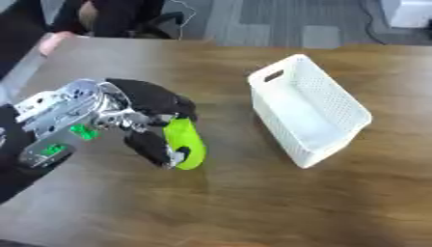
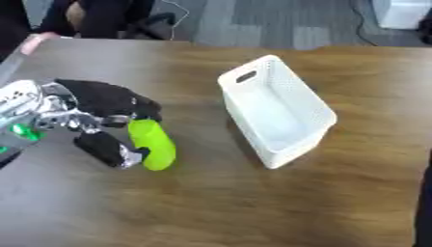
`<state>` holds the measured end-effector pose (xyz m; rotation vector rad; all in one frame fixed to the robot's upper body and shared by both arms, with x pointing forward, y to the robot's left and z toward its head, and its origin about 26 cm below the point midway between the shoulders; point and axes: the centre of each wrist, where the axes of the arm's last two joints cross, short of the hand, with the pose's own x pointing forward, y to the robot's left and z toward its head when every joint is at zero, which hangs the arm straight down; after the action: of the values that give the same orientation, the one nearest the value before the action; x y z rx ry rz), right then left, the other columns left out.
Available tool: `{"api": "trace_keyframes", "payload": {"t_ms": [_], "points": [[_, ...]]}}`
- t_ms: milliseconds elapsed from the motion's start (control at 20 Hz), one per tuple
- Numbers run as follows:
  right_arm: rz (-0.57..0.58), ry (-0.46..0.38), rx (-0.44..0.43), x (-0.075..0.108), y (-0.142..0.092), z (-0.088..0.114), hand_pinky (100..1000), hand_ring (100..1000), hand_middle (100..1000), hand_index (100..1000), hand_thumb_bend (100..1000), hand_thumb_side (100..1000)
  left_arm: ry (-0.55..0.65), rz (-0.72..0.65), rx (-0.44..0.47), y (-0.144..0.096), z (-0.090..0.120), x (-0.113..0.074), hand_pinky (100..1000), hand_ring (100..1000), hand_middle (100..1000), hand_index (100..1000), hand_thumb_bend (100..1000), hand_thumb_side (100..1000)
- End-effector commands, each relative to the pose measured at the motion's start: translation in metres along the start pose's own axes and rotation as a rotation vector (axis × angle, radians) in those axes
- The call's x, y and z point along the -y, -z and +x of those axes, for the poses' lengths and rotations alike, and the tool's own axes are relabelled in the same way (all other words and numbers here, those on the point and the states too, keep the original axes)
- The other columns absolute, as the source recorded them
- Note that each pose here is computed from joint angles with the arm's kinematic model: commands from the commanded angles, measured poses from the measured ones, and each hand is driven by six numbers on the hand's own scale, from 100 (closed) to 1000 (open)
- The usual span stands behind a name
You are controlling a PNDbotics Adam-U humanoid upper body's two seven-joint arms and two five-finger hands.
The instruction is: Pick up objects on the table and place them in the box.
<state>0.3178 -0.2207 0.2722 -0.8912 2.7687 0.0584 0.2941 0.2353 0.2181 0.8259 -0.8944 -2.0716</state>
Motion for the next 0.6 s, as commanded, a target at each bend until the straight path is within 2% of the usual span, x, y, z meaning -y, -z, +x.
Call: {"api": "trace_keyframes", "payload": {"t_ms": [50, 600], "points": [[0.1, -0.014, 0.106, -0.004, 0.009, -0.002, 276, 319, 361, 492, 100, 1000, 0.016, 0.005, -0.025, -0.004, -0.001, -0.001, 1000, 1000, 1000, 993, 748, 832], [0.1, -0.01, 0.108, -0.004, 0.009, -0.002, 277, 319, 362, 492, 100, 1000, 0.018, -0.028, -0.026, 0.0, 0.003, 0.011, 1000, 1000, 1000, 996, 760, 842]]}}
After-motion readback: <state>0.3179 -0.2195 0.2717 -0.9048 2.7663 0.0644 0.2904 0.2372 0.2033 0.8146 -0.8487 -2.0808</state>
